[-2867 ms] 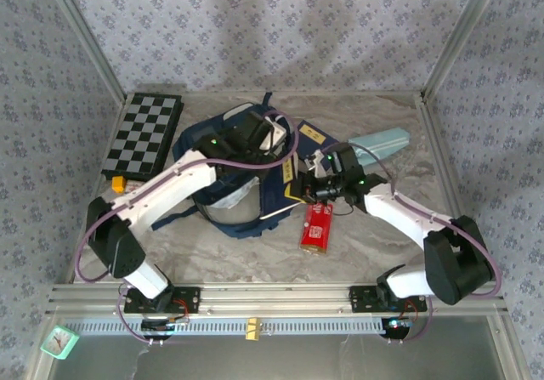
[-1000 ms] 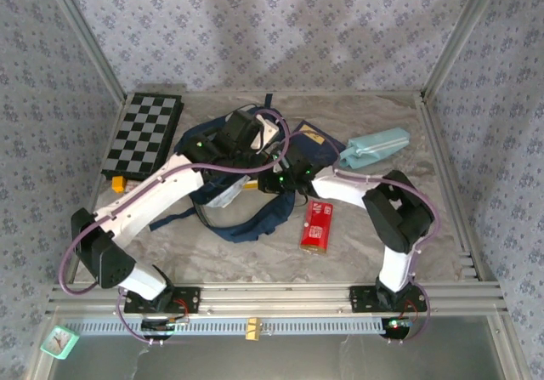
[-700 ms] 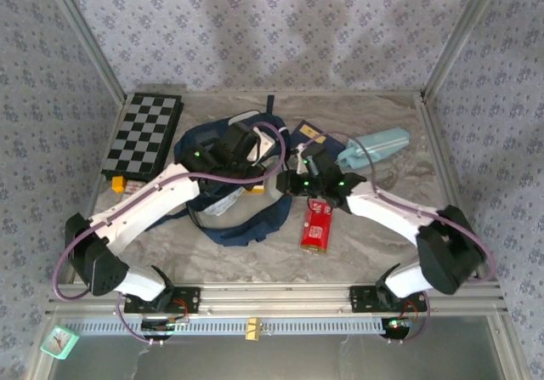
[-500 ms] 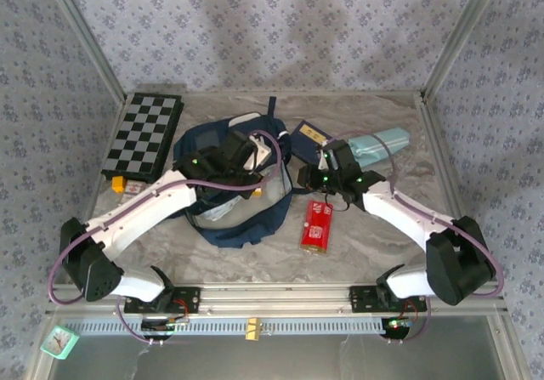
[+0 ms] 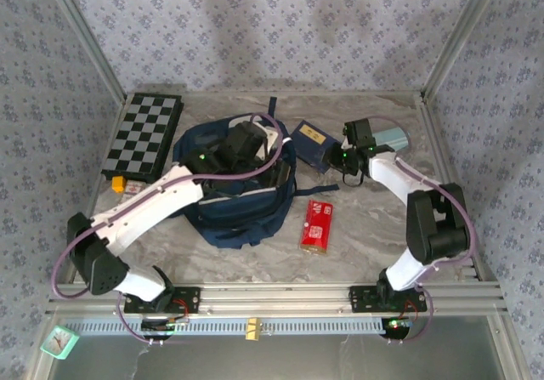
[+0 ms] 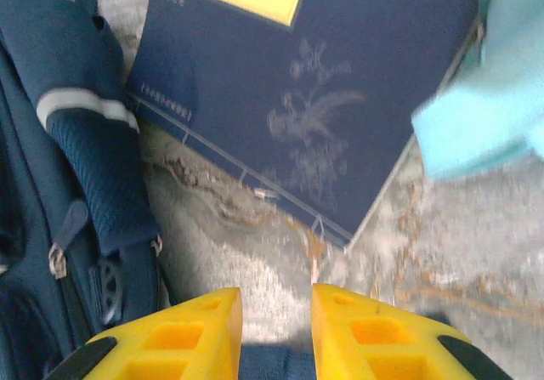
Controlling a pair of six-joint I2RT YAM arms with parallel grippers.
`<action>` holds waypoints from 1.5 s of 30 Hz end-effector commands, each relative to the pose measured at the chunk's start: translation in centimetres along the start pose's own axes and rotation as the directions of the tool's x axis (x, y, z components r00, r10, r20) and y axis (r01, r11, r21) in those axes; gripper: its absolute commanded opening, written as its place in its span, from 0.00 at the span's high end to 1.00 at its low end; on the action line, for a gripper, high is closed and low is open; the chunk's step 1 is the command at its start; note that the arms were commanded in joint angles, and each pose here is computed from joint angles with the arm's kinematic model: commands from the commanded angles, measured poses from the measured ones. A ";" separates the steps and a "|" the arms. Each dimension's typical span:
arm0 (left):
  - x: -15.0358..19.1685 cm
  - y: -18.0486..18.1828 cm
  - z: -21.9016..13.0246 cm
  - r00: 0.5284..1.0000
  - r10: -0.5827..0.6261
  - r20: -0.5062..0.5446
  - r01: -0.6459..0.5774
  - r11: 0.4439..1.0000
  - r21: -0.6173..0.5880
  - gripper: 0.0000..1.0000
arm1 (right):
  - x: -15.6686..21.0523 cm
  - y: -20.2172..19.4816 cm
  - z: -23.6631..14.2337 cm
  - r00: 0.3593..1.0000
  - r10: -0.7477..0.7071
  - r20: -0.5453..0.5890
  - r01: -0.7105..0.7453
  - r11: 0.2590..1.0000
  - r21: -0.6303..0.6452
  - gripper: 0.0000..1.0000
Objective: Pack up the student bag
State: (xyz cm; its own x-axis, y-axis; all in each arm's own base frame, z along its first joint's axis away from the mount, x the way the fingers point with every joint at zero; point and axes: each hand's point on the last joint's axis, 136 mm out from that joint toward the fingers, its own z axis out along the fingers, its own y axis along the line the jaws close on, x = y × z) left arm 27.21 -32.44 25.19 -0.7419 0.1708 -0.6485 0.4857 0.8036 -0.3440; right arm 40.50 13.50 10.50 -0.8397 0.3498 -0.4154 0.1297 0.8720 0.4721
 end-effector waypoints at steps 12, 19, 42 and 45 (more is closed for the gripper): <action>-2.8 -0.2 8.6 0.902 -0.427 0.072 0.428 0.904 0.001 0.50 | -4.1 -1.1 5.8 0.996 -0.051 -0.074 0.054 0.998 0.035 0.70; -3.1 -0.6 11.4 0.881 -0.468 0.066 0.468 0.883 0.012 0.49 | -3.5 -3.6 4.9 0.997 -0.007 -0.083 0.015 0.996 0.091 0.70; -2.9 -0.5 20.2 0.822 -0.567 0.043 0.569 0.818 -0.089 0.54 | -7.5 -3.9 4.2 0.990 -0.097 -0.100 0.106 0.990 0.093 0.50; -2.5 -0.3 20.9 0.820 -0.571 0.041 0.572 0.814 -0.096 0.54 | -7.9 -4.5 5.4 0.988 -0.093 -0.120 0.107 0.987 0.116 0.47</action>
State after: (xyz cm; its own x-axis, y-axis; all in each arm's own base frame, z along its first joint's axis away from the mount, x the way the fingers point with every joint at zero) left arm 38.38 -44.82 12.74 -0.8724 -0.3242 -0.3659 -0.0512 0.8050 -0.5911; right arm 49.33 9.20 8.22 -0.8842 0.2584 -0.3891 0.1071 0.9230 0.3695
